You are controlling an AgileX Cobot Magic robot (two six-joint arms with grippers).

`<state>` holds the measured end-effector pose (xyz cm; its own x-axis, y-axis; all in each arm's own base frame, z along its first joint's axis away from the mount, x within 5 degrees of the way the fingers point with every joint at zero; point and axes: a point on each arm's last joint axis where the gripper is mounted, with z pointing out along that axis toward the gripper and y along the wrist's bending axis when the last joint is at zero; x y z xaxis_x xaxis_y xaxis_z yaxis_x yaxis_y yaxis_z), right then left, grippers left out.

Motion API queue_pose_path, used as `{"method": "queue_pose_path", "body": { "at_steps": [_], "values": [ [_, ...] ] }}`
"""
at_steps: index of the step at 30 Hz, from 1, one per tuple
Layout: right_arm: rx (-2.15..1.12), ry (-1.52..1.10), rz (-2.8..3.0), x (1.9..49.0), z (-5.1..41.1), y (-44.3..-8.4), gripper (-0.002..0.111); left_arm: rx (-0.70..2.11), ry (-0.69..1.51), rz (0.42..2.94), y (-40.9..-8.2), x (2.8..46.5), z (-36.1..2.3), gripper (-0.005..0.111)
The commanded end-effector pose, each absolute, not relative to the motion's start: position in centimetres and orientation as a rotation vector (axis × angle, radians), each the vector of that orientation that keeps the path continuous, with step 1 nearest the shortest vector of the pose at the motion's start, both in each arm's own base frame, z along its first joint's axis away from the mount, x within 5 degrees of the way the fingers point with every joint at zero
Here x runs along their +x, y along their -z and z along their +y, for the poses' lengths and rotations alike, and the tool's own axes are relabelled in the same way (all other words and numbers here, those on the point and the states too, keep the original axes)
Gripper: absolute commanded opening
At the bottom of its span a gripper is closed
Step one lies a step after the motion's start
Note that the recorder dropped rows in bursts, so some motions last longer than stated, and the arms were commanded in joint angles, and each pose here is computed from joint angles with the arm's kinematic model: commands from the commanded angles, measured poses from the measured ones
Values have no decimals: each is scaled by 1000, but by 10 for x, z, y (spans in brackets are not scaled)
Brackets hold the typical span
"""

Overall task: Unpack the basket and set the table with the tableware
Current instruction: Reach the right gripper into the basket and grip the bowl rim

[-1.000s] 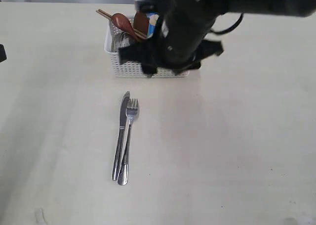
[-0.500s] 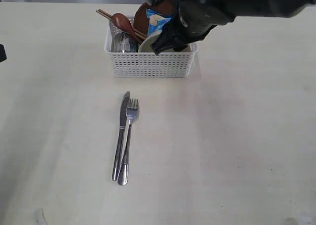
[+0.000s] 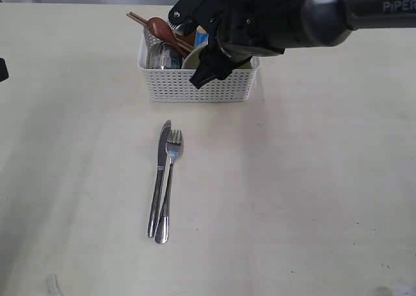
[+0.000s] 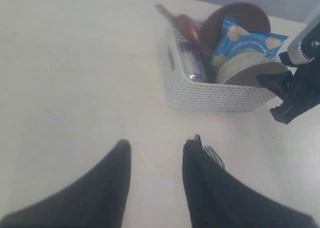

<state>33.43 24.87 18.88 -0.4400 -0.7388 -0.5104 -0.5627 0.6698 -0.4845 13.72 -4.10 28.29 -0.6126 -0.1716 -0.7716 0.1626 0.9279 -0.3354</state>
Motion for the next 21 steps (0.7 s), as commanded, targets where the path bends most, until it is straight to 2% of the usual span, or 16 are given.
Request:
{"method": "queue_pose_path", "body": {
  "at_steps": [1, 4, 11, 15, 21],
  "values": [
    [-1008, 390, 2162, 341, 246, -184, 54, -10, 477, 2178, -282, 137, -41, 34],
    [-1003, 391, 2155, 343, 248, -186, 43, -10, 477, 2178, -282, 137, -41, 34],
    [-1015, 403, 2125, 345, 250, -192, 0, -11, 476, 2177, -282, 137, -41, 34],
    [-1034, 426, 2111, 344, 248, -197, 0, -9, 474, 2177, -282, 137, -41, 34],
    [-958, 496, 2076, 343, 239, -232, 0, -9, 474, 2177, -282, 137, -41, 34]
  ]
}}
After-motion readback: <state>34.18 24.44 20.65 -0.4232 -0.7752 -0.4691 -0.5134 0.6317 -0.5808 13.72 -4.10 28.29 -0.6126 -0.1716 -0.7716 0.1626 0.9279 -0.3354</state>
